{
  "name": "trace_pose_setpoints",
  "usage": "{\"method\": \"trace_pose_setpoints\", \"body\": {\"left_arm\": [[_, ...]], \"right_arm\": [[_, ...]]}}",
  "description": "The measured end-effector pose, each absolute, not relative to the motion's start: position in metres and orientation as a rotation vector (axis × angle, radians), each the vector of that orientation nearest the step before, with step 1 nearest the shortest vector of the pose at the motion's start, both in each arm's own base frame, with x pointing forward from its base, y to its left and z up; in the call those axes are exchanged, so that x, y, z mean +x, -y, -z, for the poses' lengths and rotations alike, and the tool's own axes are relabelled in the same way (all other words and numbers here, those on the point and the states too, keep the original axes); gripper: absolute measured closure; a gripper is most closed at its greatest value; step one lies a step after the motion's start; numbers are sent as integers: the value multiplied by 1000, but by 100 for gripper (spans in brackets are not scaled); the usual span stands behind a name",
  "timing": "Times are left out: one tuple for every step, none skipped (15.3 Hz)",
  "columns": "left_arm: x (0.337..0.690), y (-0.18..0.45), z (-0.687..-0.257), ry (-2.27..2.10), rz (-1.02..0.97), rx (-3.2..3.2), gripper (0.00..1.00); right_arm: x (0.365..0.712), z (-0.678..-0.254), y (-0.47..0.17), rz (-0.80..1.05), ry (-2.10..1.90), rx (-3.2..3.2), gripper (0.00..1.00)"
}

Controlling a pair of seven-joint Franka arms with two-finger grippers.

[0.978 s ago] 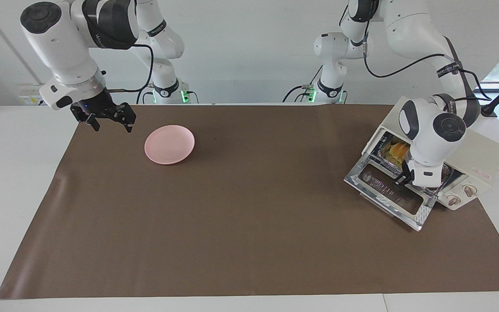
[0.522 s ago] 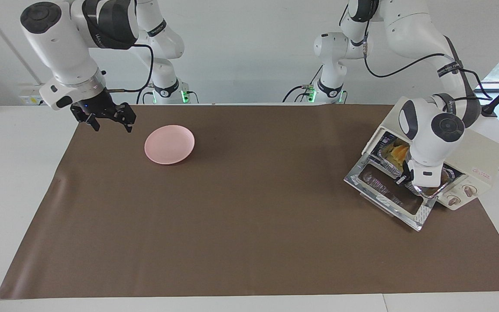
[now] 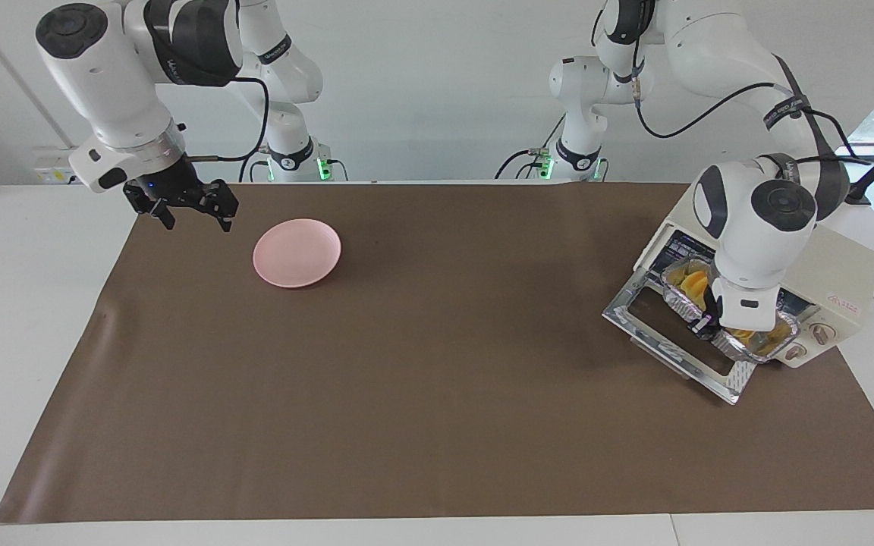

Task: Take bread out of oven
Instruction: 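Pull the foil tray out of the oven with the left gripper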

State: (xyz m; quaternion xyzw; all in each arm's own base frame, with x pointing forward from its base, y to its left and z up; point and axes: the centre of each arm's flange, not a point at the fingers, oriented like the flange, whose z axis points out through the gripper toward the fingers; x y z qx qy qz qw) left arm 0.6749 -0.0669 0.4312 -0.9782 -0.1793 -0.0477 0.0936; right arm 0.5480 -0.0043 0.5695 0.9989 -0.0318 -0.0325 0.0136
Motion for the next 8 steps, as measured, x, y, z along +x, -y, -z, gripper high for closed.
{"method": "trace_pose_setpoints", "body": {"left_arm": [[677,89,-429,491,137,-2909,98],[679,114,-425,448,127,-2913,98],[682,140,-421,415,112,-2916,98],[685,167,-418,403,96,-2922,98],[687,192,-415,403,83,-2935,98],[687,218,-411,399,71,-2951,98],[684,244,-407,384,64,-2962,98],[677,271,-404,364,61,-2969,98]], "right_arm": [[548,-570,4,101,99,3111,0],[548,-570,4,101,99,3111,0],[548,-570,4,101,99,3111,0],[548,-570,4,101,99,3111,0],[548,-570,4,101,99,3111,0],[548,-570,4,101,99,3111,0],[548,-570,4,101,99,3111,0],[548,-570,4,101,99,3111,0]]}}
